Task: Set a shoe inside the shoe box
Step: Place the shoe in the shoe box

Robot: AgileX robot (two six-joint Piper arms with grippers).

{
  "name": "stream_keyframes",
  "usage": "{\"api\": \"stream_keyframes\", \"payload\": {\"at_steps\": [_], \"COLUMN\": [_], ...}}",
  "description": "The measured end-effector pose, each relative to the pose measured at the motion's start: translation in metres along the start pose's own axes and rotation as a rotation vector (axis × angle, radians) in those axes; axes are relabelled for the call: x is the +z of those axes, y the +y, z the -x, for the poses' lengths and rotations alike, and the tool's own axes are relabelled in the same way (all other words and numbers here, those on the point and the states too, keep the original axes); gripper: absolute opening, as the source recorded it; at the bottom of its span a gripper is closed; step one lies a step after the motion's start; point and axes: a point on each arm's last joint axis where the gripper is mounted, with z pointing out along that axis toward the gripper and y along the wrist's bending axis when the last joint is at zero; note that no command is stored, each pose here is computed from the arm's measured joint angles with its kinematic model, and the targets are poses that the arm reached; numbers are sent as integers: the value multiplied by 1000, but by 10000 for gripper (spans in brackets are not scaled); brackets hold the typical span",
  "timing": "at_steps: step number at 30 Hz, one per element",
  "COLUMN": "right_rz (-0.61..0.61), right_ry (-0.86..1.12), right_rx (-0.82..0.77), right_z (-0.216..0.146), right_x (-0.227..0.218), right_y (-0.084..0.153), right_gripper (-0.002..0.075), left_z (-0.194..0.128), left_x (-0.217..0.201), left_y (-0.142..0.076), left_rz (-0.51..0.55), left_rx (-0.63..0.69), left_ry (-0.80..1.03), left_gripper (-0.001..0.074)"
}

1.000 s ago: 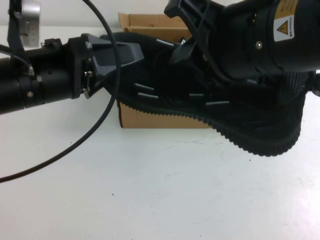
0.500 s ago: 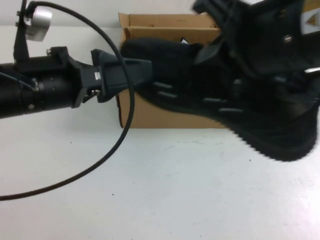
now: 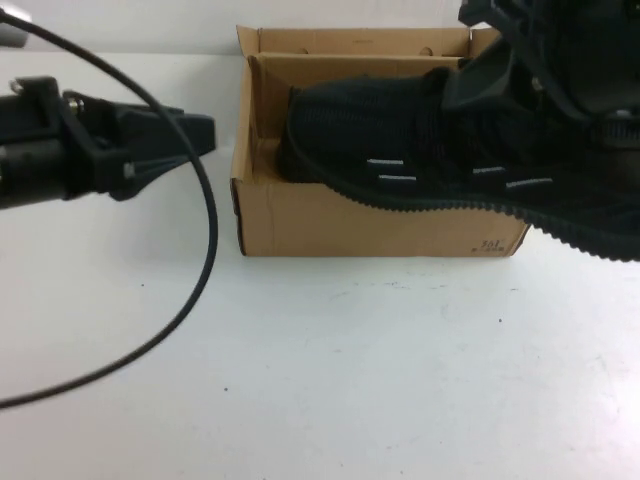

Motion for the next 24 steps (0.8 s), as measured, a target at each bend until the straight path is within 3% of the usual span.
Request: {"api": "stream_keyframes", "payload": {"at_steps": [2,3,6,12,17,24], "right_rz": [25,45,103,216,256,268], "right_ry": [26,37,50,43,52,47], "right_rx": [-2,-6,-7,12,-10,-44], "right_z": [8,13,29,57,72,101], "right_x": [10,15,30,67,98,135], "right_y": [-7,-12,-27,-55,-65,-70], "right_gripper": [-3,-3,-3,-3,-3,-3], "left_z": [8,11,14,12,11,9], "left_x": [-10,-16,-34,-67,-89,-104], "left_y": [-12,-19,-35,-62,-79,-91], "left_rz": [11,20,75,259,378,426], "left_rx": [104,156,273,396,408,358], "left_ry": [5,11,40,88,66,29], "left_gripper": [145,94,27,1,-1,-1]}}
